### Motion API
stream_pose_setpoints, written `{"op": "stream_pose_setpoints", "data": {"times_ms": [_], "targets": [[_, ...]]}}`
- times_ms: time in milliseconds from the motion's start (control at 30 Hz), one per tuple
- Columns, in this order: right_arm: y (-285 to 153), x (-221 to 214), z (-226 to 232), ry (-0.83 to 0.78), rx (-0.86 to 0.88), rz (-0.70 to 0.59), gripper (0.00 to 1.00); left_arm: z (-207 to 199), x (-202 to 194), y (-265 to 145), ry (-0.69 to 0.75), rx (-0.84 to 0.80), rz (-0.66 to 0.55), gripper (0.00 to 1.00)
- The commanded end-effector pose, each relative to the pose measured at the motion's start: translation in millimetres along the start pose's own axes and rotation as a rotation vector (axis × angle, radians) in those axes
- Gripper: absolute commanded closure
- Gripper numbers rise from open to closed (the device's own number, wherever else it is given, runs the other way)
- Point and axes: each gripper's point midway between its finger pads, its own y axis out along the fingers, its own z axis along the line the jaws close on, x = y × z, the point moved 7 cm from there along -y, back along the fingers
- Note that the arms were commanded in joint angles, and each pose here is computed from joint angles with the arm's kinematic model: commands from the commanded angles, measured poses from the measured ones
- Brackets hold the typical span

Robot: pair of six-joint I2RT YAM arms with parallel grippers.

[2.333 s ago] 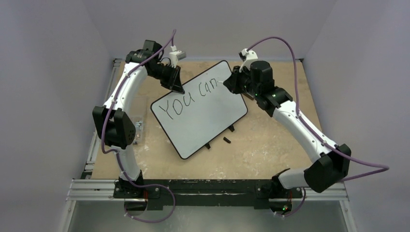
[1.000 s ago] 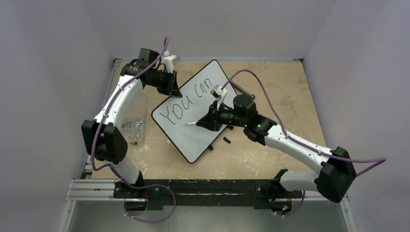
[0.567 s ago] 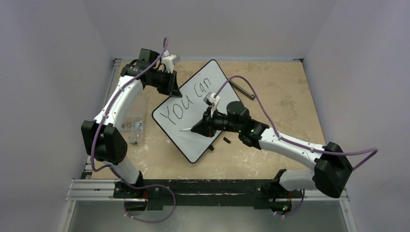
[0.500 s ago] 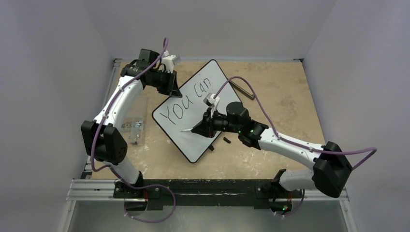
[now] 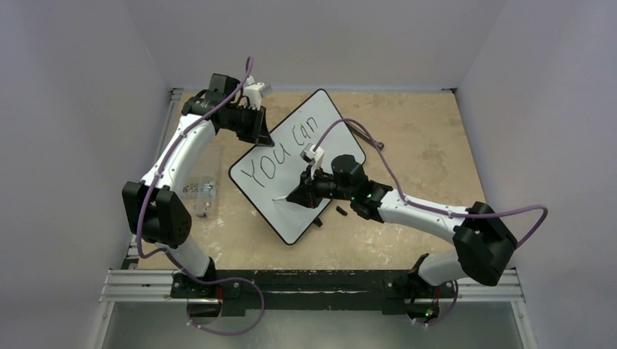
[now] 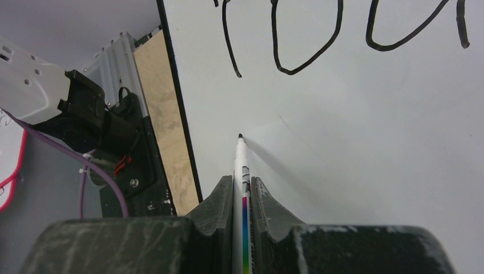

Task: Write a sentence on the whiteboard

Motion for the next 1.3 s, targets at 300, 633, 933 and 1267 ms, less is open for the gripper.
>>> {"op": "stream_pose_setpoints", "data": {"times_ms": [300,633,933,1267], "targets": [[16.8,16.5,3.4,-0.039,0.056,-0.042,1.0,37.4,13.5,-14.5,0.107,0.319,-0.075,1.0],[14.8,-9.9,-1.2,-0.031,0.051,0.028,1.0,37.1,13.5,-15.3,0.109,0.322,-0.076,1.0],[6.6,-19.6,-7.2,-0.049,-0.004,0.054,1.0,36.4,13.6,-16.6,0.114,0.322,-0.08,1.0],[3.9,-0.9,-8.2,-0.071,-0.064,0.013,1.0,35.7,13.9,-16.9,0.119,0.317,-0.083,1.0]]}}
